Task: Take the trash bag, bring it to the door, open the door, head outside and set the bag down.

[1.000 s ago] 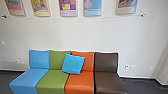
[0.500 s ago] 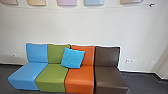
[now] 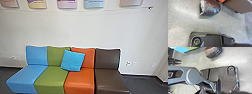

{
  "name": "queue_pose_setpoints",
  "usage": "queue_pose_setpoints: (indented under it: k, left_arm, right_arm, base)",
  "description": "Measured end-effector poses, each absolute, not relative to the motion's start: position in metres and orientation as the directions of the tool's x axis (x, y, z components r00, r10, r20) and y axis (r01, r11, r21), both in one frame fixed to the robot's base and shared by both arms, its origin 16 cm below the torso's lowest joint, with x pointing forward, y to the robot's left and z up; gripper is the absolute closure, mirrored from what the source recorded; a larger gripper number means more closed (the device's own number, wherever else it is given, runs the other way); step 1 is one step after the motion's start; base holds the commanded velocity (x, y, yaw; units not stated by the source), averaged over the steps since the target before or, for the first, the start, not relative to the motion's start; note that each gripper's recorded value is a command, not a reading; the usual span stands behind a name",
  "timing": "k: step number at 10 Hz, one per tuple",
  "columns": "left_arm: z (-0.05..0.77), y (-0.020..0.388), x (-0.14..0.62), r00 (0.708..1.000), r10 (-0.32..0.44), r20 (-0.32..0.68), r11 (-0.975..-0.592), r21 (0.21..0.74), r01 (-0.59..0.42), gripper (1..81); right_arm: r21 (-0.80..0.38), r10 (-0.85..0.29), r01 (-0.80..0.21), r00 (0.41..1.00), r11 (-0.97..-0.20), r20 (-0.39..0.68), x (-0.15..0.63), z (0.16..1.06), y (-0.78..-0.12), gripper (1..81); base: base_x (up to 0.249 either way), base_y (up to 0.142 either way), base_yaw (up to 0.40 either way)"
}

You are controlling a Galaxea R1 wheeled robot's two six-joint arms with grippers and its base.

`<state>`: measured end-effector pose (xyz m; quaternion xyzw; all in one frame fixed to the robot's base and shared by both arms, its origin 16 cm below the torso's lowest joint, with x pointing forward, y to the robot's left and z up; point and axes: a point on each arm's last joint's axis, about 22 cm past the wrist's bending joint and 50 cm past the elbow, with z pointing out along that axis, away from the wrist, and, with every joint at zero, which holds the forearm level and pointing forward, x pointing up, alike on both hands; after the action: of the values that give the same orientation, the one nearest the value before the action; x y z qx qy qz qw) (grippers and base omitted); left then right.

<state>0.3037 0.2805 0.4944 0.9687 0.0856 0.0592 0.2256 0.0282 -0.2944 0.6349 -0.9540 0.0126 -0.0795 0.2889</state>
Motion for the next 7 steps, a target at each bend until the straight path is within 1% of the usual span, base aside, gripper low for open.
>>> queue_pose_setpoints:
  k: [3, 5, 7]
  left_arm:
    - [0.495, 0.300, 0.376, 0.969, 0.215, 0.120, -0.907, 0.393, 0.153, 1.0]
    - [0.490, 0.300, 0.387, 0.970, 0.212, 0.119, -0.910, 0.386, 0.152, 1.0]
    - [0.478, 0.292, 0.391, 0.974, 0.205, 0.101, -0.907, 0.394, 0.150, 1.0]
  right_arm:
    - [-0.543, -0.094, 0.013, 0.981, -0.840, 0.168, 0.054, 0.629, -0.309, 1.0]
    - [-0.534, -0.102, 0.015, 0.976, -0.846, 0.190, 0.076, 0.628, -0.320, 1.0]
    - [-0.532, -0.112, 0.032, 0.965, -0.846, 0.235, 0.122, 0.632, -0.331, 1.0]
  base:
    - [0.000, 0.000, 0.000]
    - [0.000, 0.000, 0.000]
    - [0.000, 0.000, 0.000]
